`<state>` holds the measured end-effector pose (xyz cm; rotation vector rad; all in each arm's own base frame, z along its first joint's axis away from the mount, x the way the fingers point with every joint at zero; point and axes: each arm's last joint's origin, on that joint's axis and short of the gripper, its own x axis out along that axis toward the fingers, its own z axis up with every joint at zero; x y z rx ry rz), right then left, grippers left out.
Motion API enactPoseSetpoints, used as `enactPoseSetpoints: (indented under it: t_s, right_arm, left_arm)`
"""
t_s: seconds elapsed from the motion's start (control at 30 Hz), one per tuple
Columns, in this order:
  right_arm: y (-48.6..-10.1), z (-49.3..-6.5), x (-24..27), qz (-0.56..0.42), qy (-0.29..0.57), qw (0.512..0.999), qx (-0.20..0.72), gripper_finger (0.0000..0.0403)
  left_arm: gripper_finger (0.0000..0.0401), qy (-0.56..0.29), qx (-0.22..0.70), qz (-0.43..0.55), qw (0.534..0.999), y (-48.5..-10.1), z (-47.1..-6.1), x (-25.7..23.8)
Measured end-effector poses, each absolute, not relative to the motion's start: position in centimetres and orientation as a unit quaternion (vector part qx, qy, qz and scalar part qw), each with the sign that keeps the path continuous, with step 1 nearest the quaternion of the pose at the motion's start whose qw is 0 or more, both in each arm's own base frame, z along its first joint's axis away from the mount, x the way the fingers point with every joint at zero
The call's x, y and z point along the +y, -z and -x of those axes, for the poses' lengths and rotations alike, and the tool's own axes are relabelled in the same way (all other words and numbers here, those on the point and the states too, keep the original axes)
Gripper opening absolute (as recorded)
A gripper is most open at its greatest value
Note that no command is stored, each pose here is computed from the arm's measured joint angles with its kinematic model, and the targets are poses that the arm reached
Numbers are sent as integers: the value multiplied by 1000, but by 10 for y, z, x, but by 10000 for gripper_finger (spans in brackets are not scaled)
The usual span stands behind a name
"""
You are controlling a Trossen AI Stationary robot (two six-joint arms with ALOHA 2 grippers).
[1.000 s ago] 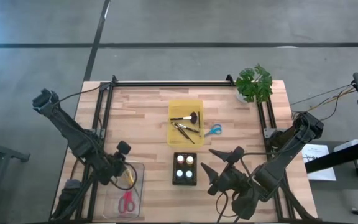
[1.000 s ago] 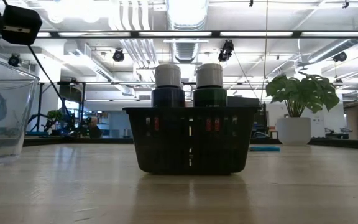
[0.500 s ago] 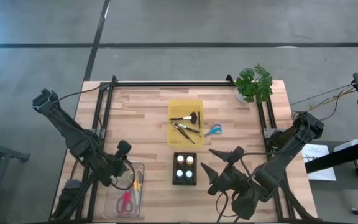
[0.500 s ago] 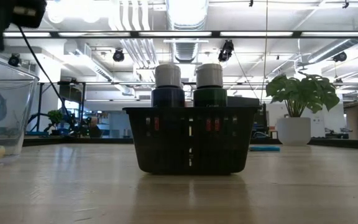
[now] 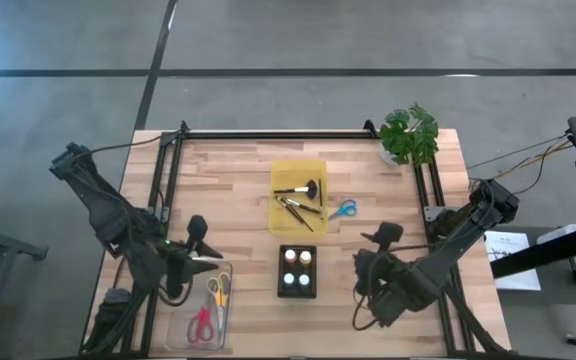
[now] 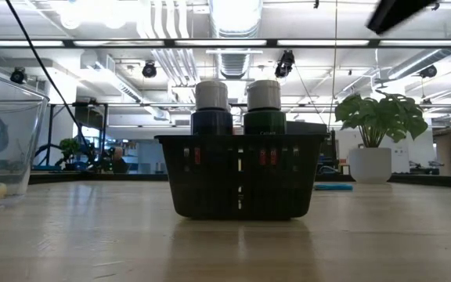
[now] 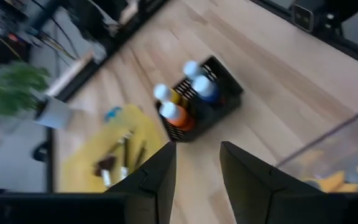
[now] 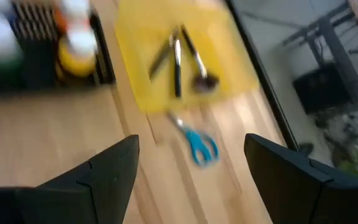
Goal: Pick & Place Paint Supplies
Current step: Put the blue scissors into the transparent bin
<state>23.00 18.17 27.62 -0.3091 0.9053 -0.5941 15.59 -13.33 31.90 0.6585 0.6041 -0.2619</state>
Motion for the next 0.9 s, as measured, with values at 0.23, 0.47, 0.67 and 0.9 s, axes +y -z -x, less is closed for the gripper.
enactPoseSetpoints:
  t_s: [0.23,0.47,0.67,0.9]
  right_arm:
    - [-254,-227,152,134,292,794,517,289]
    - [-224,-236,95,67,283,792,537,289]
    - [-206,-233,28,-64,226,823,518,289]
    - [-183,-221,-6,-77,154,826,537,289]
  left_arm:
    - [132,86,270,-352,892,-331,-158,-130]
    - [132,36,275,-350,895,-333,-165,-119]
    - [132,8,283,-340,897,-334,-170,-107]
    - [132,9,285,-353,891,-334,-172,-105]
